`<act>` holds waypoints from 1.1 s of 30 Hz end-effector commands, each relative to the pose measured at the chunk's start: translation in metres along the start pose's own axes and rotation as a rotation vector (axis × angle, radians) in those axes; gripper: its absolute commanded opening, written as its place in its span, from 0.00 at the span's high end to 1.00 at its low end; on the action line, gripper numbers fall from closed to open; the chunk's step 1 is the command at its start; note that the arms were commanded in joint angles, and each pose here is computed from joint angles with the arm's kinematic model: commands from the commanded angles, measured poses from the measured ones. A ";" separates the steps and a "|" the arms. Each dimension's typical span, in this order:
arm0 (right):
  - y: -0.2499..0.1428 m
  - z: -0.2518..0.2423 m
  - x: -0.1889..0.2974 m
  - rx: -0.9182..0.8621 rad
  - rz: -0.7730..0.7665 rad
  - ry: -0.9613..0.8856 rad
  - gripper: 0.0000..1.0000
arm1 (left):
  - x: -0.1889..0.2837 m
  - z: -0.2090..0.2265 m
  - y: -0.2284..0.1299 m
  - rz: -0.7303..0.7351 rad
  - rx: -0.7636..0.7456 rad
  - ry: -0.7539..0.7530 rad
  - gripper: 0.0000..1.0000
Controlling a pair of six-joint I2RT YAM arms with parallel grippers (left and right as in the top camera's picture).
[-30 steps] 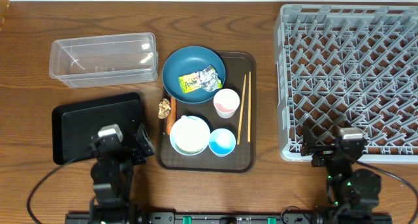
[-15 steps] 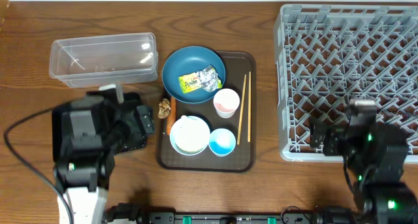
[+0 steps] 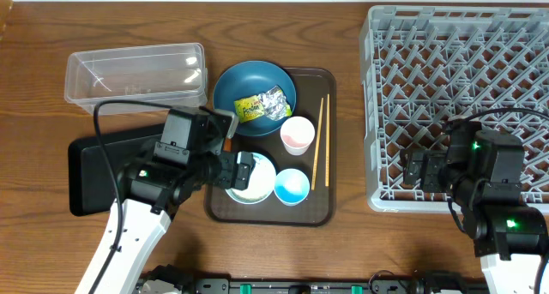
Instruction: Sort waste into correct bins and load items into the dishwasher rack
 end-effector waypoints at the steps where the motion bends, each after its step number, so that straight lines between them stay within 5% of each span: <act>1: 0.005 0.000 0.003 -0.003 -0.006 -0.009 0.01 | 0.001 -0.005 0.017 -0.053 -0.044 -0.016 0.02; 14: 0.005 0.000 0.001 -0.003 0.000 -0.009 0.01 | -0.058 0.011 0.005 0.124 0.075 0.016 0.02; 18: 0.005 0.000 0.001 -0.003 0.000 -0.009 0.01 | -0.075 0.016 0.000 0.172 0.090 0.024 0.14; 28: 0.005 0.000 0.001 -0.003 0.000 -0.009 0.01 | -0.104 0.023 -0.006 0.229 0.111 0.033 0.21; 33: 0.005 0.000 0.001 -0.003 0.000 -0.009 0.01 | -0.113 0.025 -0.006 0.232 0.112 0.034 0.37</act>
Point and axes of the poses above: each gripper's point midway between its finger pads, its own x axis back along the fingers, its own z axis along the line the jaws close on, y = z × x, the point moved 1 cm from there along x, back along the fingers, and after that the axes turned 4 degrees about x, right-handed, at the moved point
